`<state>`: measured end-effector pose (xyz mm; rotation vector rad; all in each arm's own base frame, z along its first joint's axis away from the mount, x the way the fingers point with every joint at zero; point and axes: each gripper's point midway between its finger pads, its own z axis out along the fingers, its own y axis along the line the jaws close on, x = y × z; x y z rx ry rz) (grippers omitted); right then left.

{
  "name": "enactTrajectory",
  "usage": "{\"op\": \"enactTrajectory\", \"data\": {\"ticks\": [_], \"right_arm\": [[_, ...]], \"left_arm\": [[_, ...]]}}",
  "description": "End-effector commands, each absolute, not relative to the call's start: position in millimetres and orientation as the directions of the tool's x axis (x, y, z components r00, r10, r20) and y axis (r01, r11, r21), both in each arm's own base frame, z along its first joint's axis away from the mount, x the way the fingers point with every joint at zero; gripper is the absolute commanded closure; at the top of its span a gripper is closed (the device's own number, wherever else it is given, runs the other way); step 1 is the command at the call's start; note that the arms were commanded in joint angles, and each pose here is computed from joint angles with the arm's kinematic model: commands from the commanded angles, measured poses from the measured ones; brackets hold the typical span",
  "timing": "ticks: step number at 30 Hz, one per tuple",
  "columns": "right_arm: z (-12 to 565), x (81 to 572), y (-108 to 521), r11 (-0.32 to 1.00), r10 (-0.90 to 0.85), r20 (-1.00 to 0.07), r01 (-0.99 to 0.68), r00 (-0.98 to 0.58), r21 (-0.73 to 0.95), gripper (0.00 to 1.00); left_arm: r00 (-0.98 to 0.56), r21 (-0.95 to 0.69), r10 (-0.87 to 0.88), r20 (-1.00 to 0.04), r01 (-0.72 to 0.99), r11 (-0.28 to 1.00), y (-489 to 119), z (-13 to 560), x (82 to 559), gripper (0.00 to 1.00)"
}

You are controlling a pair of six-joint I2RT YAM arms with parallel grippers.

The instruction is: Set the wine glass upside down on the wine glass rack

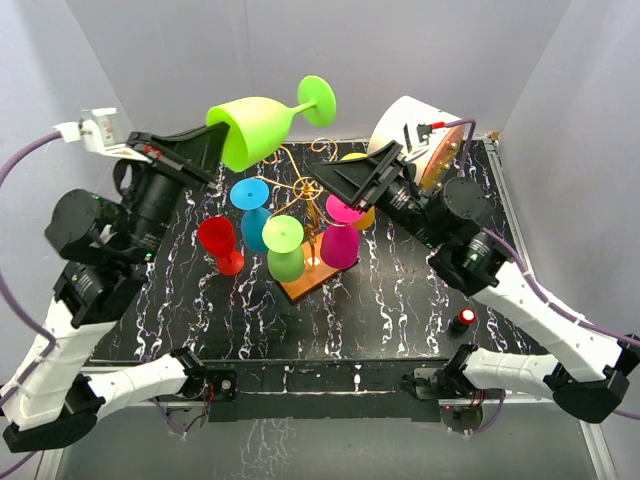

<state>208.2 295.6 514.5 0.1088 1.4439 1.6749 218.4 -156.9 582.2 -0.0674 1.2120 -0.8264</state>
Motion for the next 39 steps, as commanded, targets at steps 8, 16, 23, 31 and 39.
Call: {"op": "enactTrajectory", "data": {"ticks": [8,16,23,31,39], "right_arm": [[570,204,309,-0.155,0.792,-0.244,-0.571,-0.559,0.806,0.44],[582,201,306,-0.261,0.812,-0.105,-0.518,-0.574,0.815,0.44],[591,194,296,-0.308,0.816,-0.062,-0.523,-0.574,0.795,0.44],[594,202,293,-0.343,0.821,0.011,-0.477,-0.571,0.809,0.45],[592,212,291,-0.336,0.831,0.059,-0.415,-0.553,0.845,0.49]], "left_arm": [[0.126,-0.445,-0.659,-0.741,0.643,0.624,-165,605,201,1.00],[0.119,-0.430,-0.658,-0.743,0.669,0.606,-170,603,198,1.00],[0.109,-0.428,-0.656,-0.747,0.677,0.599,-174,600,198,1.00],[0.085,-0.406,-0.645,-0.759,0.713,0.572,-184,596,193,1.00],[0.073,-0.383,-0.627,-0.776,0.735,0.559,-190,589,189,1.00]]}}
